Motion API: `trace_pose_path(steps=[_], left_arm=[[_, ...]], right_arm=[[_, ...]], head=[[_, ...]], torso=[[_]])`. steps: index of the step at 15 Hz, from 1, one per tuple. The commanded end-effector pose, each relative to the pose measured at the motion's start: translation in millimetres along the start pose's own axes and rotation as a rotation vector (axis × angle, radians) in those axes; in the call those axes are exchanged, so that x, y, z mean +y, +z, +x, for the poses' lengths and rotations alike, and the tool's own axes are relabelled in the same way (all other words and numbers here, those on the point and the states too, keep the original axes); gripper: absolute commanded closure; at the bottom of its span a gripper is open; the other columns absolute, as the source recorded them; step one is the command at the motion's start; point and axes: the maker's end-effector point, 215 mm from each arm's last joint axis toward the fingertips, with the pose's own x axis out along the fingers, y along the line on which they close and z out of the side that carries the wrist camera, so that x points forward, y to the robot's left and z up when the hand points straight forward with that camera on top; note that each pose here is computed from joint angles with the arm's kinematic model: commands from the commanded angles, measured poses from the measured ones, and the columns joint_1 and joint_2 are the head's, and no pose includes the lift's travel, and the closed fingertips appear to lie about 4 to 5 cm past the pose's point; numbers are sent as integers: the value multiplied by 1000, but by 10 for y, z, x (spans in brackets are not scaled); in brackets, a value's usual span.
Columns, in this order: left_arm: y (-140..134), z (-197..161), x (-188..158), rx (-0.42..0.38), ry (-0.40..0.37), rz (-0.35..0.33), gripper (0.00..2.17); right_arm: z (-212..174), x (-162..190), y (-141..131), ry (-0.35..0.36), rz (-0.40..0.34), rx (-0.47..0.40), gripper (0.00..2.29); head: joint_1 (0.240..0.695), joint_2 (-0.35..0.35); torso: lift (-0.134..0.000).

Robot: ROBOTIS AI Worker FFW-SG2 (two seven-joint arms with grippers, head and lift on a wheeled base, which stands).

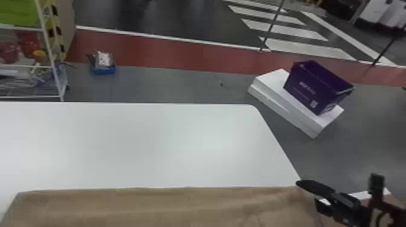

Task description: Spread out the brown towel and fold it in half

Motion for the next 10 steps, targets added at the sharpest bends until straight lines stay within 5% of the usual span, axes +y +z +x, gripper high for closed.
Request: trace_pose_path(steps=[1, 6, 10], left_arm=[[12, 49, -120, 5, -30, 6, 144], [-100, 306, -508, 23, -125, -1, 147], [-259, 599, -543, 99, -131, 31, 147]], right_arm=[[82, 53, -41, 17, 13, 10, 56], [149, 94, -59, 29, 21, 14, 60], [186, 165, -55, 43, 7, 14, 53]], head=[[695, -347], [695, -350], [695, -350]], torso=[[-124], [-124], [-124]])
